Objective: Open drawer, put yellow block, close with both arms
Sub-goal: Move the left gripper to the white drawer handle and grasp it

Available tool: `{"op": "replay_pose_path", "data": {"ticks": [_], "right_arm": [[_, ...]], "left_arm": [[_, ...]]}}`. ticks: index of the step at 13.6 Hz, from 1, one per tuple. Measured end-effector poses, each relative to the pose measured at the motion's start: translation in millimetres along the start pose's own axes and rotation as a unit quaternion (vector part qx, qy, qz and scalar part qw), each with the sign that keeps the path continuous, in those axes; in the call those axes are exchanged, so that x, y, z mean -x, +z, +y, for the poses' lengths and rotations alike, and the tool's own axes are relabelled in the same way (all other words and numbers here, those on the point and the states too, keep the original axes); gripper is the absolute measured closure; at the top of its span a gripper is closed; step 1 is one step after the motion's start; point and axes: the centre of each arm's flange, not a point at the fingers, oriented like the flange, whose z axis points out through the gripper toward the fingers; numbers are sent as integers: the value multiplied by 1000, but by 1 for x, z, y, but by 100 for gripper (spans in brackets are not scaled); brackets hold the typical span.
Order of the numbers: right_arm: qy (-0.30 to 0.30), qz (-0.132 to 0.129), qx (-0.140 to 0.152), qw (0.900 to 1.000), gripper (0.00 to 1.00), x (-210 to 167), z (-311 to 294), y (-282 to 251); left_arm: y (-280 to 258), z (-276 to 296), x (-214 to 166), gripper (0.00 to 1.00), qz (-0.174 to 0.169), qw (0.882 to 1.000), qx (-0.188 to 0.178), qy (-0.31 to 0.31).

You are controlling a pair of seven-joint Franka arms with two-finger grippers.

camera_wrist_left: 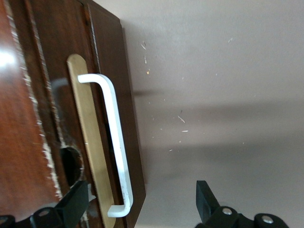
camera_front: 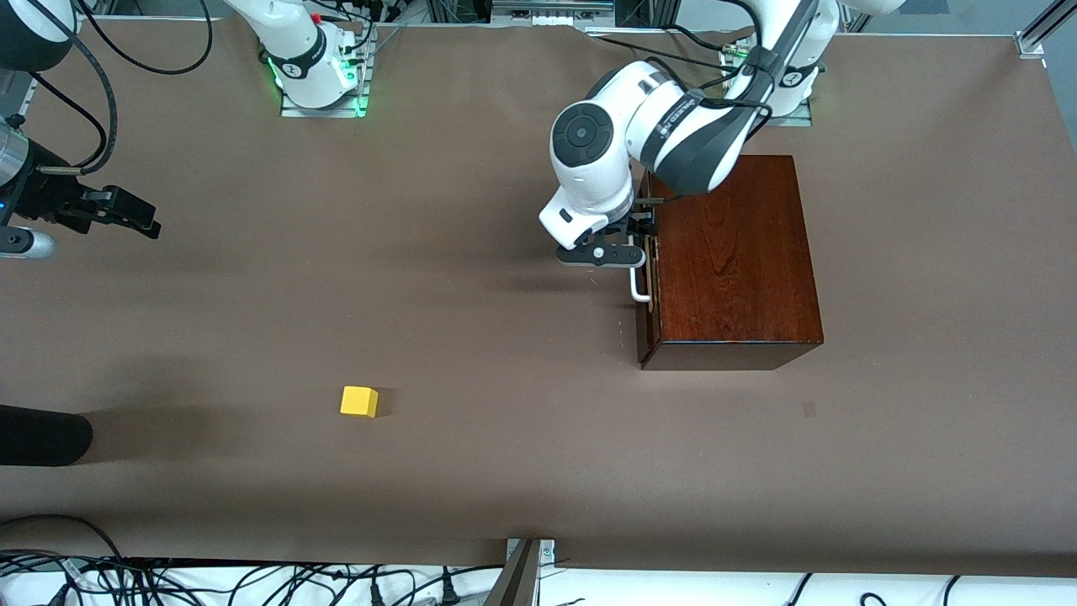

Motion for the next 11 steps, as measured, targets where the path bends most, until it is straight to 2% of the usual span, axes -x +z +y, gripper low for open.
{"op": "replay_pose_path", "data": {"ticks": [11], "right_arm": [[0,0,0,1000,0,0,0,0]], "left_arm": [[39,9,6,0,2,1000,1,9]]}}
